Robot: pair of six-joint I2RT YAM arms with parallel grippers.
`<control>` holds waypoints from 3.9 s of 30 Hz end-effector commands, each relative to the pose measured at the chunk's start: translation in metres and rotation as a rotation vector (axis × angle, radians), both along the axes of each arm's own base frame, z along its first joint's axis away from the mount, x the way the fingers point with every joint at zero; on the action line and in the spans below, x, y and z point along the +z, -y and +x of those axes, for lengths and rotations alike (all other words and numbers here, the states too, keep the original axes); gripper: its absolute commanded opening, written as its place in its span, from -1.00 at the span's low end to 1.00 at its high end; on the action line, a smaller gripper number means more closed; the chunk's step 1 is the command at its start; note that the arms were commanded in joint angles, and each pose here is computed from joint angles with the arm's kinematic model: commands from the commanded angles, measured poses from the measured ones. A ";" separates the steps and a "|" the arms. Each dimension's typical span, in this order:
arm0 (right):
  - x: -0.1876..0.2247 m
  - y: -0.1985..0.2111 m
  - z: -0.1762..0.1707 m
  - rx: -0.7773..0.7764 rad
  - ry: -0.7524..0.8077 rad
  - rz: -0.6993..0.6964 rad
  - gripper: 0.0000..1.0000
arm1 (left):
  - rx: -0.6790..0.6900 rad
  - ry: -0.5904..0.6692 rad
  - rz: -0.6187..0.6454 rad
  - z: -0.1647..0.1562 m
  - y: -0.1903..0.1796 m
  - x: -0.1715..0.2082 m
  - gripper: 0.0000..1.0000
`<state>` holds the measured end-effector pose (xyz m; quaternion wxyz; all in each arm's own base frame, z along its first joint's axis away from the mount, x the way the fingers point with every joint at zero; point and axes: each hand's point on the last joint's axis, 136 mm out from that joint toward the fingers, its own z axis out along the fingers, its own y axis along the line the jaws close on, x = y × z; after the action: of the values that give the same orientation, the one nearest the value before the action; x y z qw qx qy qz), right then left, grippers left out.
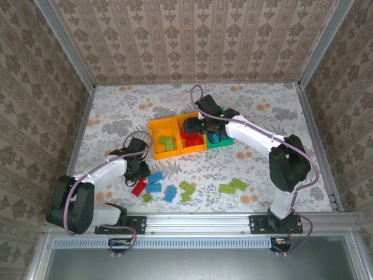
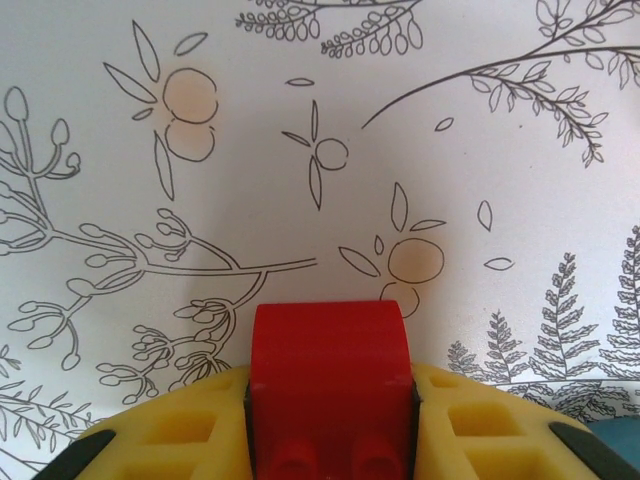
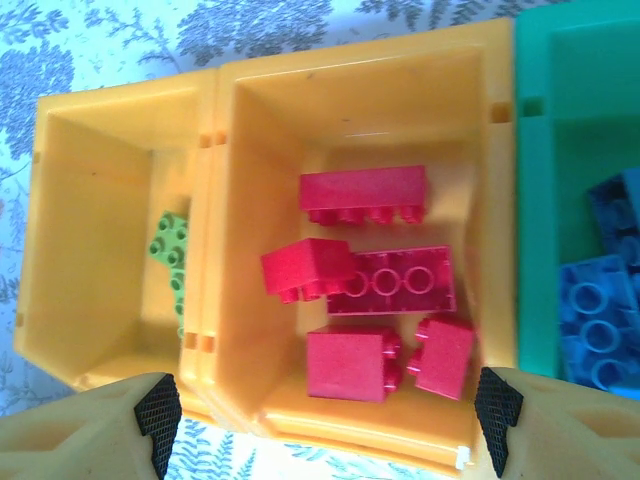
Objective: Sort the legos into containers by color
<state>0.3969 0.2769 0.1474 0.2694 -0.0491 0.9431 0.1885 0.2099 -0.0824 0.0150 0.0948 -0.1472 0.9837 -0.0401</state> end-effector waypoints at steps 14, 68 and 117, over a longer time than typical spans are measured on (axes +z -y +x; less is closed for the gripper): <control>-0.030 0.116 -0.058 -0.224 -0.047 -0.180 0.70 | -0.212 0.416 -0.134 0.103 0.084 0.139 -0.41; -0.134 0.106 -0.241 -0.310 -0.498 -0.333 0.52 | -0.441 0.434 -0.175 0.178 0.200 0.136 1.00; -0.034 -0.132 -0.022 0.122 -0.161 0.028 0.21 | -0.002 0.262 0.003 0.056 -0.011 0.081 1.00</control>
<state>0.3743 0.4076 0.1120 0.1942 -0.0813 0.9527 0.2191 0.2833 -0.0682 0.1029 0.2472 -0.1310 0.9589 -0.0472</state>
